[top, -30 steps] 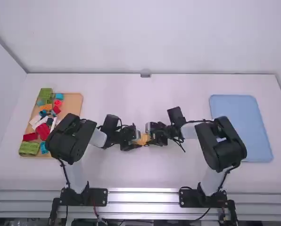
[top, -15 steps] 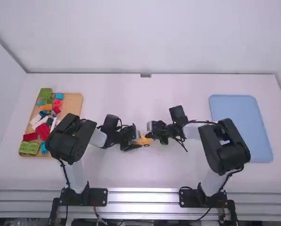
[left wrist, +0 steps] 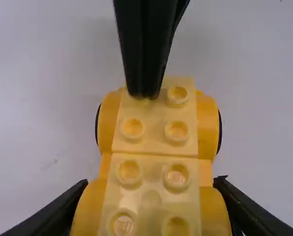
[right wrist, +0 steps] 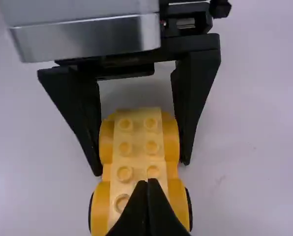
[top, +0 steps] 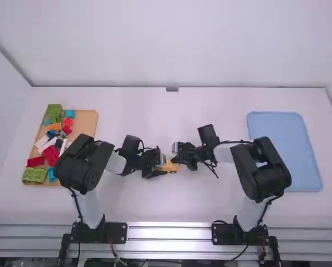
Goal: Assemble lego blocks to make yellow taxi
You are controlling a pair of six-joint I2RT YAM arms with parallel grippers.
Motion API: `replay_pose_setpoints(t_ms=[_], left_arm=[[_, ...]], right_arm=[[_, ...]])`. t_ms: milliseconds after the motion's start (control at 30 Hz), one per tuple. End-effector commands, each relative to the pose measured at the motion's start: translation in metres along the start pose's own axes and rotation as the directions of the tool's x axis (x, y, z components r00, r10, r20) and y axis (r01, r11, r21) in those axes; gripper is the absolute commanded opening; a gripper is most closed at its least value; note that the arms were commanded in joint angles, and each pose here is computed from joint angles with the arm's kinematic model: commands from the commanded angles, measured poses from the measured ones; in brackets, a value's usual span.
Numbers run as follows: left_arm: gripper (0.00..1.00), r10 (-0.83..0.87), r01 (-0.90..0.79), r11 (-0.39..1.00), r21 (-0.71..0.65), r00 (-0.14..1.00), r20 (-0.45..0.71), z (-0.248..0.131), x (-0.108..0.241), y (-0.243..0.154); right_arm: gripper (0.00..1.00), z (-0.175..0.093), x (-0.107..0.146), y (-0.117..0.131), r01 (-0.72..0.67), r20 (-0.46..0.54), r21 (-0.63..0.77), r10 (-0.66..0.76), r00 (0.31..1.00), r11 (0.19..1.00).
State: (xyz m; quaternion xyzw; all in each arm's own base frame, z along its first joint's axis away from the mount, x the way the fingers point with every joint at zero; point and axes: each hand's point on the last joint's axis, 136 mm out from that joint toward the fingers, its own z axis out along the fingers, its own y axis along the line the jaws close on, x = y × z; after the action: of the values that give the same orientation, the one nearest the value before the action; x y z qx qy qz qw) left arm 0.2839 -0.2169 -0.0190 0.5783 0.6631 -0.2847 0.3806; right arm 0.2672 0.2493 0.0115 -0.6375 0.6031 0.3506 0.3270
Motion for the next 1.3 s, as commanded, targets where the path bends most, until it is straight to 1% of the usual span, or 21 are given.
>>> replay_pose_setpoints(t_ms=[0,133,200,367,467,533,600,633,700,733,767,800,867,900,933,967,1000,1033,1100,1133,1267], left_arm=[[0.63,-0.018,0.018,1.000,0.019,1.000,-0.011,0.003,0.004,-0.006],[0.63,-0.018,0.018,1.000,0.019,1.000,-0.011,0.003,0.004,-0.006],[0.63,-0.017,0.018,1.000,0.019,1.000,-0.011,0.003,0.004,-0.005],[0.63,-0.017,0.017,1.000,0.018,1.000,-0.011,0.003,0.004,-0.005],[0.63,-0.016,0.017,1.000,0.019,1.000,-0.010,0.003,0.004,-0.005],[0.63,-0.017,0.017,1.000,0.019,1.000,-0.010,0.003,0.004,-0.005],[0.63,-0.017,0.017,1.000,0.018,1.000,-0.010,0.003,0.004,-0.005],[0.63,-0.016,0.017,1.000,0.019,1.000,-0.010,0.003,0.003,-0.005],[0.63,-0.016,0.016,1.000,0.018,1.000,-0.010,0.003,0.003,-0.005],[0.63,-0.008,0.008,1.000,0.017,1.000,-0.009,0.003,0.003,-0.005],[0.63,-0.008,0.008,1.000,0.017,1.000,-0.009,0.003,0.003,-0.005],[0.63,0.005,-0.004,1.000,0.017,1.000,-0.008,0.003,0.003,-0.005],[0.63,0.025,-0.025,1.000,0.013,1.000,-0.005,0.003,0.002,-0.003],[0.63,0.026,-0.026,1.000,0.012,1.000,-0.004,0.003,0.001,-0.002],[0.63,0.026,-0.026,1.000,0.011,1.000,-0.006,0.004,0.000,0.000],[0.63,0.027,-0.027,1.000,0.010,1.000,-0.007,0.004,-0.001,0.003],[0.63,0.026,-0.026,1.000,0.011,1.000,-0.008,0.004,-0.003,0.005],[0.63,0.024,-0.024,1.000,0.011,1.000,-0.010,0.005,-0.004,0.007],[0.63,0.018,-0.018,1.000,0.003,0.999,-0.030,0.005,-0.004,0.013],[0.63,0.018,-0.018,1.000,-0.001,0.999,-0.048,0.005,-0.003,0.017],[0.64,0.054,-0.052,0.998,0.029,0.996,-0.075,0.005,-0.002,0.018]], right_arm=[[0.00,0.015,0.021,0.006,-0.053,-0.077,-0.023,0.051,0.996,0.998],[0.00,0.021,0.029,0.012,-0.056,-0.148,-0.038,0.050,0.988,0.998],[0.00,0.023,0.038,0.015,-0.065,-0.227,-0.036,0.055,0.972,0.997],[0.00,0.024,0.054,0.027,-0.084,-0.333,-0.045,0.064,0.941,0.995],[0.00,0.024,0.056,0.035,-0.084,-0.333,-0.069,0.057,0.941,0.994],[0.00,0.024,0.053,0.033,-0.077,-0.316,-0.073,0.050,0.947,0.994],[0.00,0.025,0.034,0.025,-0.046,-0.260,-0.072,0.026,0.965,0.996],[0.00,0.024,0.030,0.022,-0.038,-0.249,-0.070,0.019,0.968,0.997],[0.00,0.013,-0.006,0.006,0.020,-0.153,-0.041,-0.026,0.988,0.999],[0.00,0.001,-0.031,-0.005,0.075,-0.092,-0.011,-0.075,0.993,0.997],[0.00,0.001,-0.031,-0.005,0.075,-0.092,-0.011,-0.075,0.993,0.997],[0.00,-0.010,-0.050,-0.014,0.114,-0.060,0.022,-0.113,0.992,0.993],[0.02,-0.033,-0.076,-0.028,0.140,-0.031,0.100,-0.137,0.990,0.985],[0.05,-0.038,-0.080,-0.031,0.133,-0.030,0.121,-0.131,0.991,0.984],[0.12,-0.048,-0.086,-0.037,0.113,-0.032,0.162,-0.109,0.993,0.980],[0.26,-0.063,-0.090,-0.046,0.065,-0.044,0.234,-0.056,0.997,0.970],[0.39,-0.071,-0.090,-0.052,0.032,-0.053,0.279,-0.018,0.998,0.960],[0.50,-0.077,-0.088,-0.057,0.001,-0.064,0.322,0.021,0.998,0.947],[0.85,-0.087,-0.080,-0.065,-0.056,-0.088,0.398,0.099,0.991,0.916],[0.98,-0.093,-0.073,-0.068,-0.095,-0.099,0.441,0.153,0.983,0.892],[0.99,-0.099,-0.058,-0.070,-0.176,-0.102,0.498,0.259,0.960,0.849]])
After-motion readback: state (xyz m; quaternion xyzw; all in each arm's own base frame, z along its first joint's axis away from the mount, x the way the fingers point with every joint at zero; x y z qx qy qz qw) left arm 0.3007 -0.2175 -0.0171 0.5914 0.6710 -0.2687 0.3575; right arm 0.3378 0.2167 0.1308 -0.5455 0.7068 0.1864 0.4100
